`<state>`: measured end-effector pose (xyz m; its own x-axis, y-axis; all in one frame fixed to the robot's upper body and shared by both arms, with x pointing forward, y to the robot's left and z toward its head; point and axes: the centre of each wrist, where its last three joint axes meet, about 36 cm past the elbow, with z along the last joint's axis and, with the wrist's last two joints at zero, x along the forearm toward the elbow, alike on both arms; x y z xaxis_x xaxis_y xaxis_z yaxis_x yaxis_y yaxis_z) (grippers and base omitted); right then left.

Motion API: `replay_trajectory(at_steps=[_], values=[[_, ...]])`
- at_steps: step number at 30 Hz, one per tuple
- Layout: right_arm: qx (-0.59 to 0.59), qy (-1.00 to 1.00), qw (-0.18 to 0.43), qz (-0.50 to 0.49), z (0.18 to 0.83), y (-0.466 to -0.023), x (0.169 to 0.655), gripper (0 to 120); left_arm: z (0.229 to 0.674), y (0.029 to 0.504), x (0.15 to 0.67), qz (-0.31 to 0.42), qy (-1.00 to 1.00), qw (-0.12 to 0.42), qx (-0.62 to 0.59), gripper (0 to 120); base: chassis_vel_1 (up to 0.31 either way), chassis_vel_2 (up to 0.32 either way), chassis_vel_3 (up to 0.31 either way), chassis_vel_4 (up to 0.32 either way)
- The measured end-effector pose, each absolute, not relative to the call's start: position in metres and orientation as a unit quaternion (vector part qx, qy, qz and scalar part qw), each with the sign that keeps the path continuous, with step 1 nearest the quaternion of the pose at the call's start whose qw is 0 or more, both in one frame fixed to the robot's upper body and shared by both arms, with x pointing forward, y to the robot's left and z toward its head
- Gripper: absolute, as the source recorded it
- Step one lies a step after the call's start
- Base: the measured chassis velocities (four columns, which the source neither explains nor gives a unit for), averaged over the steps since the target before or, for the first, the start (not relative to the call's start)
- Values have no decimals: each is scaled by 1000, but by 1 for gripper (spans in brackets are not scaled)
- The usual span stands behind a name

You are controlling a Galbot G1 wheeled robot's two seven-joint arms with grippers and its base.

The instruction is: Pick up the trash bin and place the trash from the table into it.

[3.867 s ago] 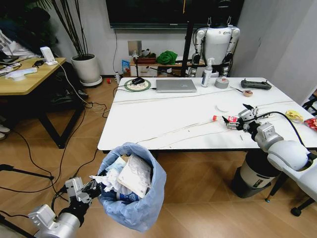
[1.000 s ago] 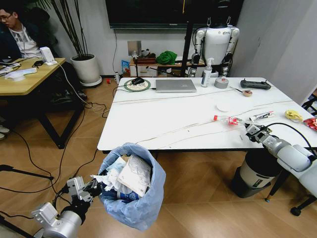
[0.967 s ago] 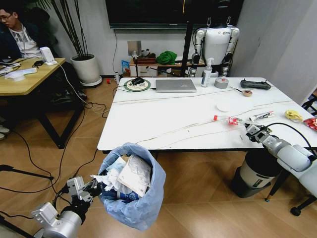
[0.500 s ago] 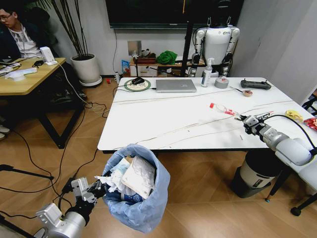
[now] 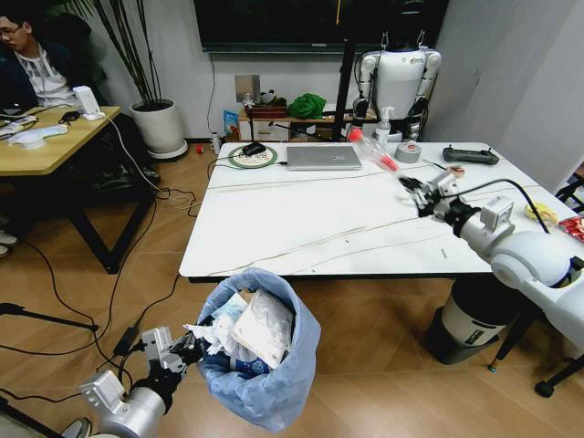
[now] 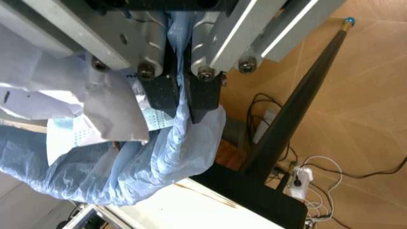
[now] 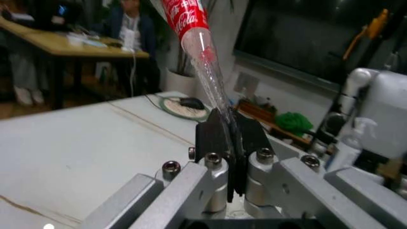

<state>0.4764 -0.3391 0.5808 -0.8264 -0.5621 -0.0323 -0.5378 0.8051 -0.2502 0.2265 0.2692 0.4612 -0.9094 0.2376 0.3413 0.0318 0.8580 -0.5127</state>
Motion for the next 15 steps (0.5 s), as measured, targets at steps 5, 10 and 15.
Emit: replay_trajectory(at_steps=[5,10,15], values=[[-349,932,80,-59,601,-309,457,0,462,270,226,255,-943,203,-73,0,0,0,0,0],[-420,903,97,-4,617,-271,428,0,461,269,224,257,-941,207,-75,0,0,0,0,0],[-467,878,100,30,621,-242,417,0,460,269,223,257,-941,209,-73,0,0,0,0,0]])
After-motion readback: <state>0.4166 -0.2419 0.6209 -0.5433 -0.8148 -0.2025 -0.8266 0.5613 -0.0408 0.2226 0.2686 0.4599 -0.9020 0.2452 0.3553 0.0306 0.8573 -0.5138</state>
